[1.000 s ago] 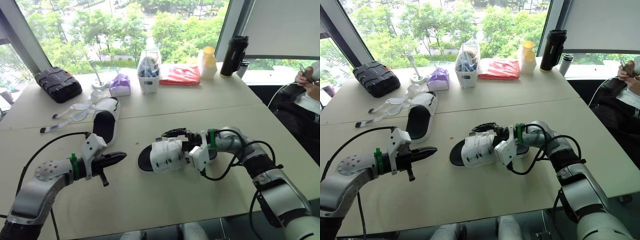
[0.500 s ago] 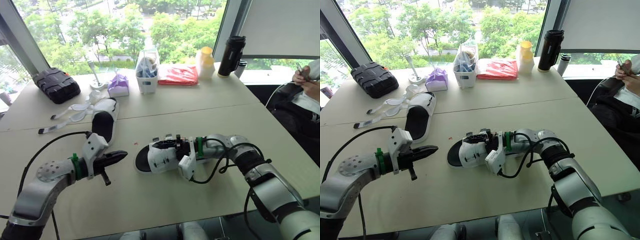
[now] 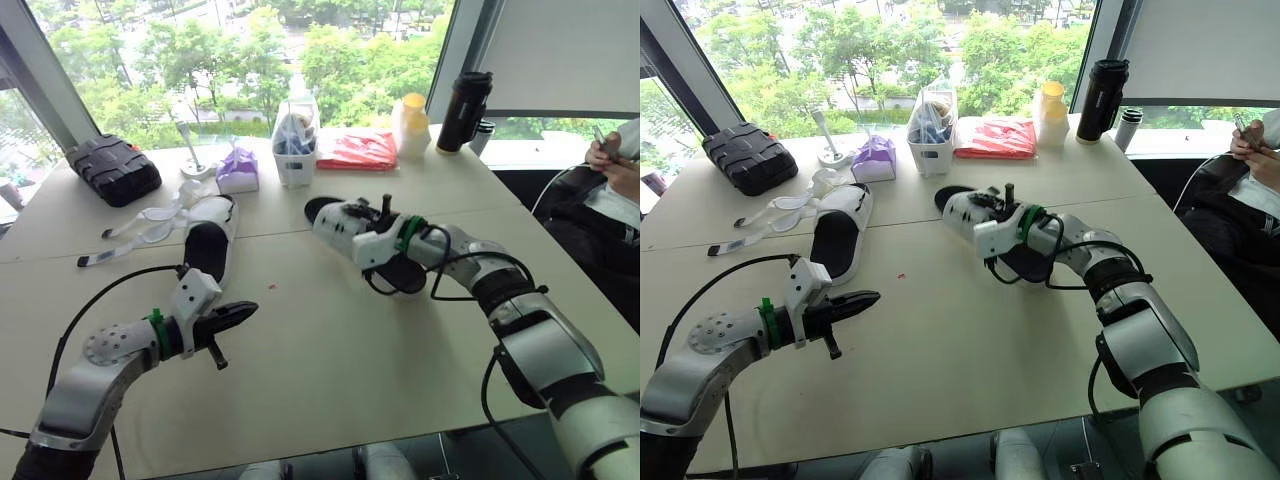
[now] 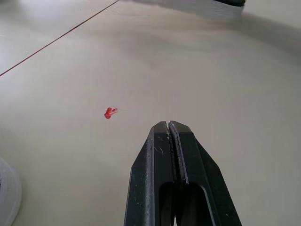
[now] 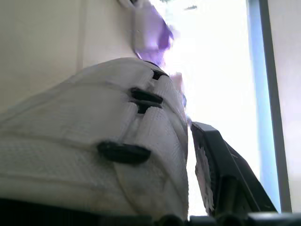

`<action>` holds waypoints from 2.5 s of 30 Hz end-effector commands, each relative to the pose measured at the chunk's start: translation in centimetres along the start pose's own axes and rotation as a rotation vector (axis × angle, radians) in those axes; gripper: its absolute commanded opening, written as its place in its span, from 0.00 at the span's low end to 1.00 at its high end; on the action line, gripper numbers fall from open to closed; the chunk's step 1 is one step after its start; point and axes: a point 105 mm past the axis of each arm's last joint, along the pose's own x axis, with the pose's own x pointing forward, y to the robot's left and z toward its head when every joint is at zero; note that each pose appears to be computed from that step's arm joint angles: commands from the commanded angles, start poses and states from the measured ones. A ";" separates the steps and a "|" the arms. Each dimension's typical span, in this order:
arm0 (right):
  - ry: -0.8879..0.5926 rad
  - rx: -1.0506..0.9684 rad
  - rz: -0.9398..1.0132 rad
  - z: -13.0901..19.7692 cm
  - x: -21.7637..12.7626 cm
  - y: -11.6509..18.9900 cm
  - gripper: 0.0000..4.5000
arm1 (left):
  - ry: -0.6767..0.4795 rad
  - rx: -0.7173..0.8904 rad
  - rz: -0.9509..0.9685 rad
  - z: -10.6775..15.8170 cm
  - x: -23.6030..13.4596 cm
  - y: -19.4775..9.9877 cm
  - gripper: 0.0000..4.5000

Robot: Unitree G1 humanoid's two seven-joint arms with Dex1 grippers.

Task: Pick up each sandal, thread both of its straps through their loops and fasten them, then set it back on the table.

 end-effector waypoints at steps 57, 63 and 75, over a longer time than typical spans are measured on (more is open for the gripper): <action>-0.294 1.159 0.608 10.7 -10.0 -2.2 1.00 | 0.281 0.785 0.647 3.3 -0.7 17.2 0.98; -0.287 1.162 0.611 11.0 -9.6 -1.7 1.00 | 0.311 0.812 0.649 2.2 1.6 18.3 0.98; -0.223 1.147 0.585 10.4 -9.2 -0.7 1.00 | 0.376 0.949 0.733 2.7 5.7 19.1 0.93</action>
